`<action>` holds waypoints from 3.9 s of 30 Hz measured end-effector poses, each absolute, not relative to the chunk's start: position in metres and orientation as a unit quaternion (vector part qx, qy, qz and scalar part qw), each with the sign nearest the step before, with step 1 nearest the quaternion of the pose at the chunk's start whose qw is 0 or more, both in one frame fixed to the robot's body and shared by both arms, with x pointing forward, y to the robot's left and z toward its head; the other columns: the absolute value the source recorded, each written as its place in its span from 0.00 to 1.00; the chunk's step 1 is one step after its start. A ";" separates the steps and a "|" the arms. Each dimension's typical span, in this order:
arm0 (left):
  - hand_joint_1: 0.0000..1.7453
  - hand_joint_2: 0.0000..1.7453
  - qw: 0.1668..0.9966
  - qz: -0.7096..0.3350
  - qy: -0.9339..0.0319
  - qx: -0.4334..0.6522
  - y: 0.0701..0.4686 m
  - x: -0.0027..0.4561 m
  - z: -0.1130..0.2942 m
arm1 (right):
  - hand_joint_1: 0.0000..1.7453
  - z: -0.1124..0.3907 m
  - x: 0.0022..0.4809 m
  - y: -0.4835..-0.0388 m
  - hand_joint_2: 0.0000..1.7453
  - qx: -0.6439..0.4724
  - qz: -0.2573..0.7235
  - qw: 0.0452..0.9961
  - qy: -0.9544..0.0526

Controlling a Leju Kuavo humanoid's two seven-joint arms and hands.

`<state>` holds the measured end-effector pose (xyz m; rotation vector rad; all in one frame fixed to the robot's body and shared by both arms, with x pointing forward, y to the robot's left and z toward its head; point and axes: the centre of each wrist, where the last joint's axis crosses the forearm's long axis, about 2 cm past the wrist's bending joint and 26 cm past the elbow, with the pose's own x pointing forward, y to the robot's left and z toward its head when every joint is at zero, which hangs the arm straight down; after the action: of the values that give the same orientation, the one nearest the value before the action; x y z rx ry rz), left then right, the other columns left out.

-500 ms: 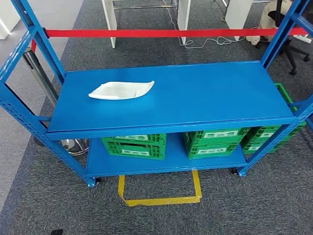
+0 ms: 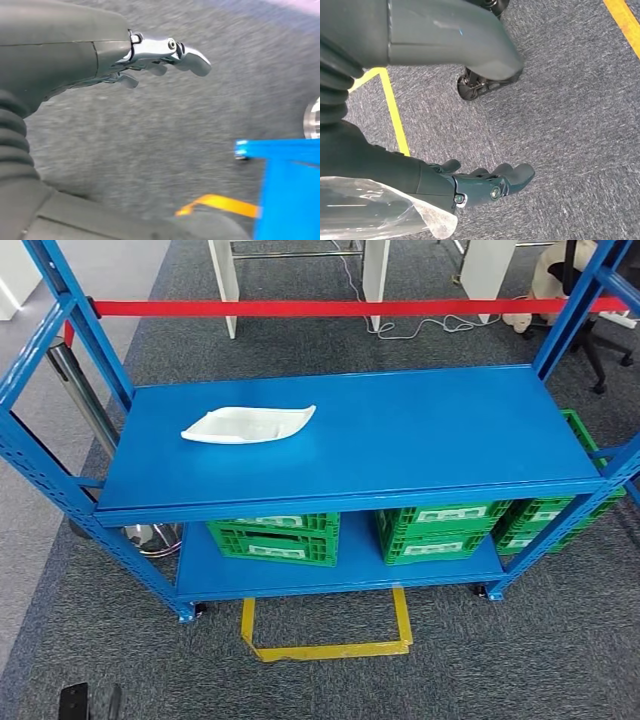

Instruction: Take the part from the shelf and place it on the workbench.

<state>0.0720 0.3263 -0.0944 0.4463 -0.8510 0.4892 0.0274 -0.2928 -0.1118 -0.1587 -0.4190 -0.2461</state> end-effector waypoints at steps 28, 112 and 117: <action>0.00 0.00 0.528 0.123 -0.788 0.291 0.377 0.191 0.066 | 0.00 -0.112 0.034 -0.275 0.00 -0.051 -0.034 0.969 -0.238; 0.00 0.00 0.235 -0.513 -0.741 0.364 0.233 0.381 0.197 | 0.00 -0.105 0.077 -0.250 1.00 0.064 0.073 0.953 -0.286; 0.00 0.00 0.239 -0.510 -0.741 0.366 0.235 0.383 0.197 | 0.00 -0.106 0.073 -0.251 1.00 0.058 0.075 0.956 -0.278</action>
<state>0.3830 0.2351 0.1973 1.0030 -2.0286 -1.3976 0.0733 -0.2506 -0.1057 0.1180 -0.5648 0.1514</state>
